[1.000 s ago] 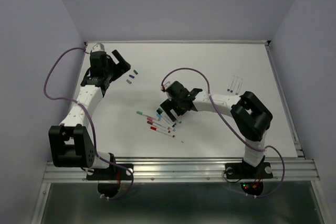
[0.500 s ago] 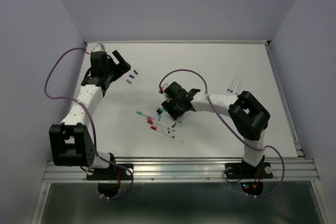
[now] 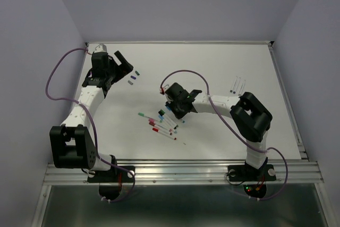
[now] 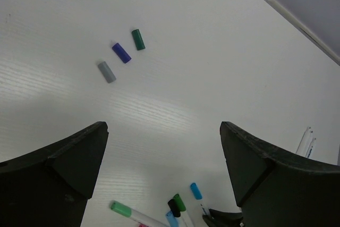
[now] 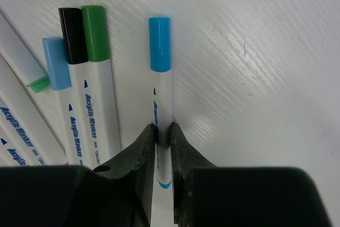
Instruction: Open the pen caps
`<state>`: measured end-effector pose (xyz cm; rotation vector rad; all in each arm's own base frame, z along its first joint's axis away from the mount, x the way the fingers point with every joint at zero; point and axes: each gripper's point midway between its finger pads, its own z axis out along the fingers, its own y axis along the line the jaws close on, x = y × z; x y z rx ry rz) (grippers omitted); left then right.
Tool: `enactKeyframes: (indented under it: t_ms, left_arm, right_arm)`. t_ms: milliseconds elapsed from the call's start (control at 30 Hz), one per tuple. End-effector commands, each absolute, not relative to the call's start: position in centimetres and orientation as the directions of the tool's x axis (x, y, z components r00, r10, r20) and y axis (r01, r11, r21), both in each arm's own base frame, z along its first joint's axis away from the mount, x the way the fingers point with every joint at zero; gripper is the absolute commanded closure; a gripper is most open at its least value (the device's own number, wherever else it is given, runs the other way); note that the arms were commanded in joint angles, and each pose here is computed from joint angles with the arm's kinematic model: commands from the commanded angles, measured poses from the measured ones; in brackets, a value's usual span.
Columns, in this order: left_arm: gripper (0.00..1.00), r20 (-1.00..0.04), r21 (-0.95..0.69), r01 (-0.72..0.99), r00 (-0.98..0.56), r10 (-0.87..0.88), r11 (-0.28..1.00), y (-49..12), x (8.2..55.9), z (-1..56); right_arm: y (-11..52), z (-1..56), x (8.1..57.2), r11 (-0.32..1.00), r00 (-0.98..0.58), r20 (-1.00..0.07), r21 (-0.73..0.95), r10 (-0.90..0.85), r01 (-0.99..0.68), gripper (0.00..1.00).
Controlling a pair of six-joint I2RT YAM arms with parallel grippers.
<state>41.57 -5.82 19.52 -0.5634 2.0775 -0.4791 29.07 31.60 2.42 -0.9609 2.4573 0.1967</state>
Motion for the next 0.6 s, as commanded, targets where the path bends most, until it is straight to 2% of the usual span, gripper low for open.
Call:
enactKeyframes:
  t_ms: [0,133,233,400,567]
  left_arm:
    - [0.01,-0.694,-0.551,-0.131,-0.478,-0.539,0.824,-6.7,42.1,21.3]
    - [0.01,-0.69,-0.576,-0.065,-0.497,-0.527,0.815,-8.1,42.0,21.5]
    - [0.01,-0.684,-0.621,0.051,-0.522,-0.509,0.782,-10.6,41.7,22.3]
    - [0.01,-0.665,-0.677,0.227,-0.597,-0.449,0.7,-16.1,40.5,22.6]
    - [0.01,-0.665,-0.684,0.293,-0.627,-0.406,0.668,-19.7,40.4,23.1]
  right_arm:
    - [32.0,3.0,29.8,0.75,-0.625,-0.511,-0.061,-0.59,-0.659,0.91]
    - [32.9,5.6,31.5,0.788,-0.614,-0.602,-0.041,-0.51,-0.614,0.96]
    - [33.3,8.7,33.1,0.818,-0.603,-0.687,0.022,-0.405,-0.574,0.99]
    - [34.7,13.8,34.4,0.788,-0.543,-0.803,0.159,-0.248,-0.595,0.99]
    - [35.6,17.7,34.8,0.745,-0.503,-0.851,0.236,-0.152,-0.624,0.99]
